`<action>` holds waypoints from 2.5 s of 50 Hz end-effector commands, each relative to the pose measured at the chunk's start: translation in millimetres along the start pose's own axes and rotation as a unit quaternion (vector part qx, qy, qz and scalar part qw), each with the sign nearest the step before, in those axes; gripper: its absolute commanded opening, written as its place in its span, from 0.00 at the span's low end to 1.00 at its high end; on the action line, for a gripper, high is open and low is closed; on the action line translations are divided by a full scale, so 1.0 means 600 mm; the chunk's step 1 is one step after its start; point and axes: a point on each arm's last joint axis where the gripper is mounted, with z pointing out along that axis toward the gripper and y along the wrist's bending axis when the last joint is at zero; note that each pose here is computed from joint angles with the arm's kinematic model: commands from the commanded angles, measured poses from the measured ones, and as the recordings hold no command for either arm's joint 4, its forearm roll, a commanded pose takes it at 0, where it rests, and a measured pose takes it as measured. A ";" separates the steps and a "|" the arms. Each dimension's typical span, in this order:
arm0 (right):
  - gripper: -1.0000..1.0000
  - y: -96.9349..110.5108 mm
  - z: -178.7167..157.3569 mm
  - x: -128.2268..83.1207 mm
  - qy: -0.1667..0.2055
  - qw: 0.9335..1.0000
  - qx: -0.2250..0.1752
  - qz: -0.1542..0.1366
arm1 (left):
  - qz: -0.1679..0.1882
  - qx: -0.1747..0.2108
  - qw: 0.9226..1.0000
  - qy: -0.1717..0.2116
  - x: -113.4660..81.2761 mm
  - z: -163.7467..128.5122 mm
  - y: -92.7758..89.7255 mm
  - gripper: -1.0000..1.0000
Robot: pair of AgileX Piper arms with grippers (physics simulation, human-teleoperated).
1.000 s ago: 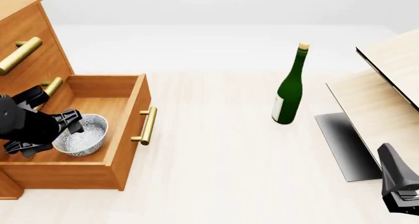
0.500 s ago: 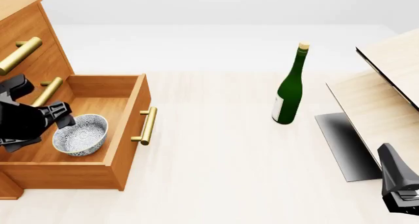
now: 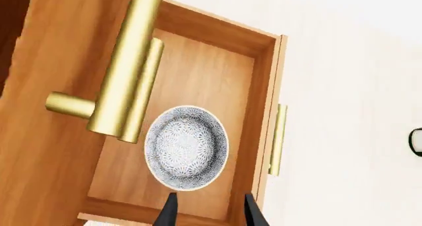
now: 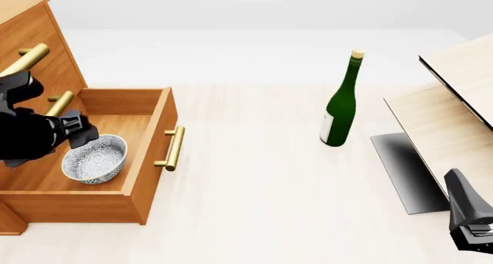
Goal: Put the bowl in the bottom drawer of the cabinet and close it.
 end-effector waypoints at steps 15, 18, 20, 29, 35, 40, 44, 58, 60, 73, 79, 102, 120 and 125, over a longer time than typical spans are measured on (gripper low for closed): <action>1.00 0.000 0.000 0.000 0.000 1.000 0.000 0.000 | 0.137 0.104 0.985 -0.013 0.045 -0.077 -0.064 1.00; 1.00 0.000 0.000 0.000 0.000 1.000 0.000 0.000 | 0.145 0.113 0.983 -0.018 0.045 -0.086 -0.069 1.00; 1.00 0.000 0.000 0.000 0.000 1.000 0.000 0.000 | 0.150 0.120 0.981 -0.022 0.045 -0.095 -0.071 1.00; 1.00 0.000 0.000 0.000 0.000 1.000 0.000 0.000 | 0.177 0.139 0.974 -0.027 0.047 -0.107 -0.082 1.00; 1.00 0.000 0.000 0.000 0.000 1.000 0.000 0.000 | 0.185 0.148 0.971 -0.025 0.051 -0.110 -0.087 1.00; 1.00 0.000 0.000 0.000 0.000 1.000 0.000 0.000 | 0.197 0.160 0.967 -0.026 0.050 -0.118 -0.096 1.00; 1.00 0.000 0.000 0.000 0.000 1.000 0.000 0.000 | 0.200 0.165 0.965 -0.028 0.046 -0.120 -0.102 1.00; 1.00 0.000 0.000 0.000 0.000 1.000 0.000 0.000 | 0.208 0.203 0.956 -0.031 0.024 -0.143 -0.143 1.00; 1.00 0.000 0.000 0.000 0.000 1.000 0.000 0.000 | 0.210 0.210 0.954 -0.031 0.022 -0.145 -0.151 1.00; 1.00 0.000 0.000 0.000 0.000 1.000 0.000 0.000 | 0.191 0.236 0.953 0.006 0.040 -0.122 -0.193 1.00; 1.00 0.000 0.000 0.000 0.000 1.000 0.000 0.000 | 0.184 0.245 0.952 0.022 0.058 -0.108 -0.205 1.00; 1.00 0.000 0.000 0.000 0.000 1.000 0.000 0.000 | 0.141 0.225 0.963 0.041 0.076 -0.068 -0.195 1.00; 1.00 0.000 0.000 0.000 0.000 1.000 0.000 0.000 | 0.129 0.209 0.967 0.068 0.108 -0.017 -0.197 1.00; 1.00 0.000 0.000 0.000 0.000 1.000 0.000 0.000 | 0.127 0.206 0.968 0.073 0.112 -0.006 -0.200 1.00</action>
